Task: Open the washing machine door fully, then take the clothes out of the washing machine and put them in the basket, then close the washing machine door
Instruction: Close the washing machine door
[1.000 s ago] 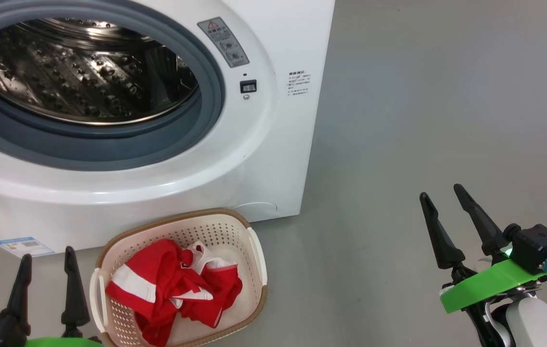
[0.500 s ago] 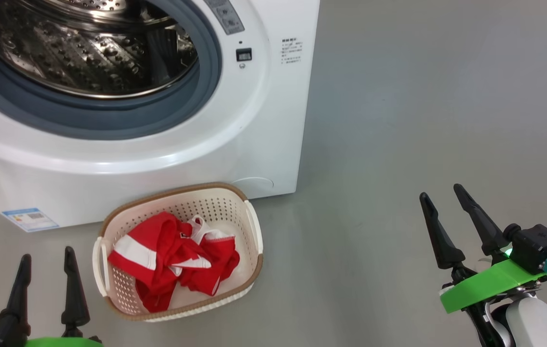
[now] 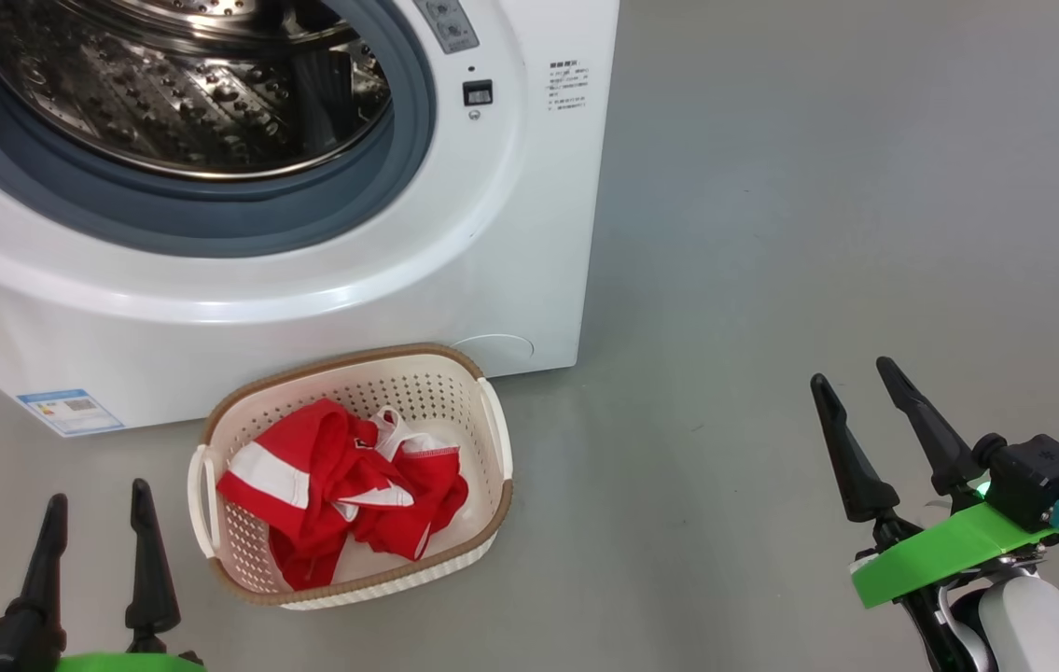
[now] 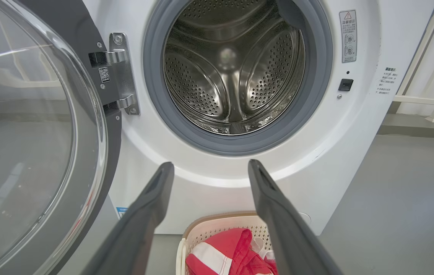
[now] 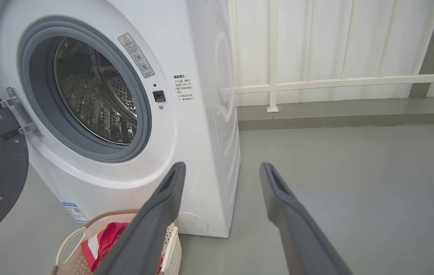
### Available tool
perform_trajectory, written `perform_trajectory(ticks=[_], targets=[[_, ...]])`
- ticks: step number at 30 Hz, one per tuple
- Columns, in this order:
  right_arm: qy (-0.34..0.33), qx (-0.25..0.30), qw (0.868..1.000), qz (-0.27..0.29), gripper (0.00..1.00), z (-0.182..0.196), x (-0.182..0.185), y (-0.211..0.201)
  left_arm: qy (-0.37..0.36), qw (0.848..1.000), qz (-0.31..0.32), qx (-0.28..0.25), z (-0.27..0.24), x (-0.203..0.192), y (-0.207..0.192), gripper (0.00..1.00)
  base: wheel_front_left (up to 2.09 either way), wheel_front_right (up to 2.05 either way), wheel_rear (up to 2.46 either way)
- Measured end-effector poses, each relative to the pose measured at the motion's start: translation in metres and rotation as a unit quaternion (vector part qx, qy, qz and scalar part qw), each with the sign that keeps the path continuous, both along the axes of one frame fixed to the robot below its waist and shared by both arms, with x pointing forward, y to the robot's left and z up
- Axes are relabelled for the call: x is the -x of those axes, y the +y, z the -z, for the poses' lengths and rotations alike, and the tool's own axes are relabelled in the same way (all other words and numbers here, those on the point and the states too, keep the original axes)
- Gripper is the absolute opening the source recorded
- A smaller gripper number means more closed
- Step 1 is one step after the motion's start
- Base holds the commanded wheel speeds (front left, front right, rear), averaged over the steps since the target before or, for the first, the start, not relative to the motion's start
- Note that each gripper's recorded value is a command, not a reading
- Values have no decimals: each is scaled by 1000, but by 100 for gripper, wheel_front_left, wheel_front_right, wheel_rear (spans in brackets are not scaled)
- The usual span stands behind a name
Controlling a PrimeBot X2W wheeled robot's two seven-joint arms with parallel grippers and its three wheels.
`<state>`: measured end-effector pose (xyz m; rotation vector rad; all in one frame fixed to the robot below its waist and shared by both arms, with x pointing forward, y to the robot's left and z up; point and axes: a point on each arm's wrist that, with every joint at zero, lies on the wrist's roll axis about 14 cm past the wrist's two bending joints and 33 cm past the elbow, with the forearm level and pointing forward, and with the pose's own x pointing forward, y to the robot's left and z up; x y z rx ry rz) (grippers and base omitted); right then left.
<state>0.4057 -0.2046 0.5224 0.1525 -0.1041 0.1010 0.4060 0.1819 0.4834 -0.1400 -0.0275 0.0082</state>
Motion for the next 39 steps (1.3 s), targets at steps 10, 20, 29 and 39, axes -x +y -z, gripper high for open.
perform_trajectory(ticks=[10, 20, 29, 39], targets=[[5, 0, 1000, -26, 100, 4, -6, 17, 10, 1000, -22, 5, 5, 6, 10, 100, 0, 0, 0], [14, 6, 996, -90, 100, 12, -18, 57, 13, 997, -72, 23, 5, 24, 34, 100, 0, 0, 0], [19, 18, 984, -174, 100, 19, -29, 111, 21, 990, -135, 36, 7, 53, 65, 100, 0, 0, 0], [14, 27, 968, -251, 100, 20, -39, 164, 27, 979, -199, 36, 8, 87, 96, 100, 0, 0, 0]])
